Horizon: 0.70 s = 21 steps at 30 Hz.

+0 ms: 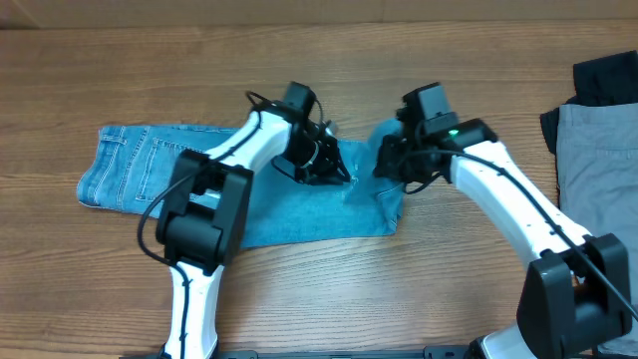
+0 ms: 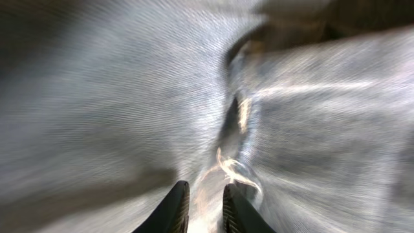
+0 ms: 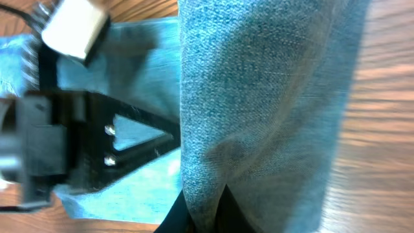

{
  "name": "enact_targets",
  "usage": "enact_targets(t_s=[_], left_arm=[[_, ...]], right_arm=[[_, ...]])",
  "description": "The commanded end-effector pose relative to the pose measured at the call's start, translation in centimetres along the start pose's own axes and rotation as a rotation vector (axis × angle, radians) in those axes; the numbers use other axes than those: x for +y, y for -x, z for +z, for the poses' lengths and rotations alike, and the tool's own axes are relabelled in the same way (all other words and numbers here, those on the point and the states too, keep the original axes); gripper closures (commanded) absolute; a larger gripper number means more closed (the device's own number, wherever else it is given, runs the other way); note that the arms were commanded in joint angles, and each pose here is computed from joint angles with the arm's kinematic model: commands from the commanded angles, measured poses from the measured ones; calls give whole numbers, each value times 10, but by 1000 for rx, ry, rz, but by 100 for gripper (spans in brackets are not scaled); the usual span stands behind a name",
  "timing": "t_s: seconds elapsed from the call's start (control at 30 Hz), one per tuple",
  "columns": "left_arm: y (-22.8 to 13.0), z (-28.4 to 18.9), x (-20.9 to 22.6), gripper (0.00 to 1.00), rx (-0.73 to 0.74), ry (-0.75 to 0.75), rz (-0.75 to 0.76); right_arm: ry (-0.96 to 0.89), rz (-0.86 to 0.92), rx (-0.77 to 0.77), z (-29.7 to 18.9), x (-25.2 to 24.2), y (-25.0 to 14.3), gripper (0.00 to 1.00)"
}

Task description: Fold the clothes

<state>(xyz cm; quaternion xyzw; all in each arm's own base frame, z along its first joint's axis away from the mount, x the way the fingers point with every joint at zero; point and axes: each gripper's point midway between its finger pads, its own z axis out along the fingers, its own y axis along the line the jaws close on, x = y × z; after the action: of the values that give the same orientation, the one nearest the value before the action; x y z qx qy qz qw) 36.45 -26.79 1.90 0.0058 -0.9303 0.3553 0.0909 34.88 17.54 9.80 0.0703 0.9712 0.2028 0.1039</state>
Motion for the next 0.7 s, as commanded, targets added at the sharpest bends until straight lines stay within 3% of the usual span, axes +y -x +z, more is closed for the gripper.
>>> enact_targets(t_s=[0.0, 0.43, 0.67], left_arm=[[2, -11, -2, 77, -37, 33, 88], [-12, 43, -74, 72, -63, -33, 258], [-21, 68, -105, 58, -76, -79, 355]], right_arm=[[-29, -9, 18, 14, 9, -14, 96], [13, -2, 16, 12, 19, -12, 96], [40, -3, 19, 7, 26, -10, 96]])
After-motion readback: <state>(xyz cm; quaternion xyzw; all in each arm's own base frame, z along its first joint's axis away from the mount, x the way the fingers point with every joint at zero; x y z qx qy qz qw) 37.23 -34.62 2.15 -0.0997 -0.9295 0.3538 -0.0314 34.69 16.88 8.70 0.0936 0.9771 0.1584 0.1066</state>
